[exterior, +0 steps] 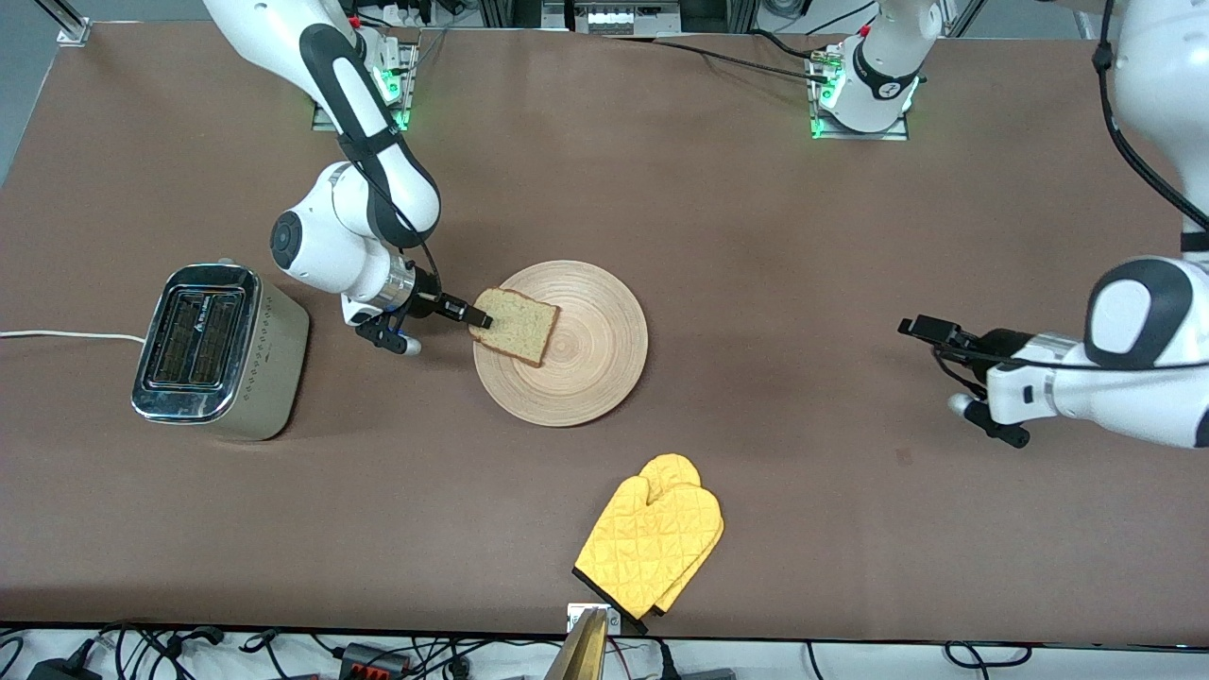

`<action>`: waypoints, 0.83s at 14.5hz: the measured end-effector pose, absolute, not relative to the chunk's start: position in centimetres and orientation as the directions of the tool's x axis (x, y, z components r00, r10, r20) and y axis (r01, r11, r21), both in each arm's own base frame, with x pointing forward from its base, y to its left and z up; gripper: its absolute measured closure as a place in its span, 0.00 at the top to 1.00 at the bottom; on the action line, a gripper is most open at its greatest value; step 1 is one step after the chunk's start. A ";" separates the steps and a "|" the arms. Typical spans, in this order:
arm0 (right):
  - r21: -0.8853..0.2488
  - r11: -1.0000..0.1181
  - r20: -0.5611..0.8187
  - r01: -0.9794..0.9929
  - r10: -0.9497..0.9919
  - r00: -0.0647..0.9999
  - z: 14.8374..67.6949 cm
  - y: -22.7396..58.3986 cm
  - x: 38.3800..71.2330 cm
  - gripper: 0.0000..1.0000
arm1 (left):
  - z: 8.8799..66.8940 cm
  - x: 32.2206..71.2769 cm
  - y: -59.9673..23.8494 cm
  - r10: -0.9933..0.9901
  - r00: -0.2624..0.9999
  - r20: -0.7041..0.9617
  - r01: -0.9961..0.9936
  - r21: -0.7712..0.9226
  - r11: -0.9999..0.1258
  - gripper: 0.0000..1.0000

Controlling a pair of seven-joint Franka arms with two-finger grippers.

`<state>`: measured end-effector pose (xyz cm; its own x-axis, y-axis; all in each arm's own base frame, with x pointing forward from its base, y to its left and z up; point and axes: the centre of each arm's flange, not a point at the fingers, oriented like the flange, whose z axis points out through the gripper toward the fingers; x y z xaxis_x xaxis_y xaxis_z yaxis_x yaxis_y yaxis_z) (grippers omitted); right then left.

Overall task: Move plate and put bread in toaster
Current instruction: 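Lift the bread with the right gripper and carry it over the toaster slot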

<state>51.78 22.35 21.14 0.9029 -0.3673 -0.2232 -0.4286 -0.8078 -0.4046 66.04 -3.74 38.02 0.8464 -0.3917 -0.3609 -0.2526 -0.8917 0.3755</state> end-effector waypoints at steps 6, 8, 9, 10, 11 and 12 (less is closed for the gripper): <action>-0.416 -0.789 -0.236 -0.453 -0.387 0.891 21.1 22.5 51.7 0.23 | 46.6 63.9 -10.4 -0.084 0.931 -0.356 -0.067 0.061 -0.996 1.00; -0.416 -0.787 -0.237 -0.455 -0.389 0.890 21.1 22.5 51.7 0.07 | 49.5 63.2 -10.6 -0.058 0.948 -0.312 -0.049 0.037 -0.998 1.00; -0.416 -0.787 -0.238 -0.456 -0.389 0.890 21.1 22.5 51.7 0.07 | 51.2 62.8 -10.6 -0.053 0.956 -0.287 -0.046 0.032 -0.998 1.00; -0.417 -0.786 -0.238 -0.457 -0.390 0.889 21.1 22.5 51.7 0.06 | 52.8 62.3 -10.5 -0.049 0.964 -0.262 -0.043 0.027 -0.999 1.00; -0.417 -0.785 -0.239 -0.458 -0.392 0.889 21.1 22.5 51.7 0.05 | 54.3 61.8 -10.4 -0.043 0.970 -0.240 -0.039 0.022 -0.999 1.00; -0.418 -0.784 -0.238 -0.458 -0.392 0.888 21.2 22.5 51.7 0.05 | 55.6 61.4 -10.0 -0.032 0.975 -0.219 -0.029 0.019 -0.999 1.00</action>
<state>51.70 22.53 21.20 0.8885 -0.3924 -0.2379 -0.4584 -0.7841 -0.4184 61.42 -10.00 55.64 0.9753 -0.0320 -0.2186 -0.0285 -0.9994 0.0191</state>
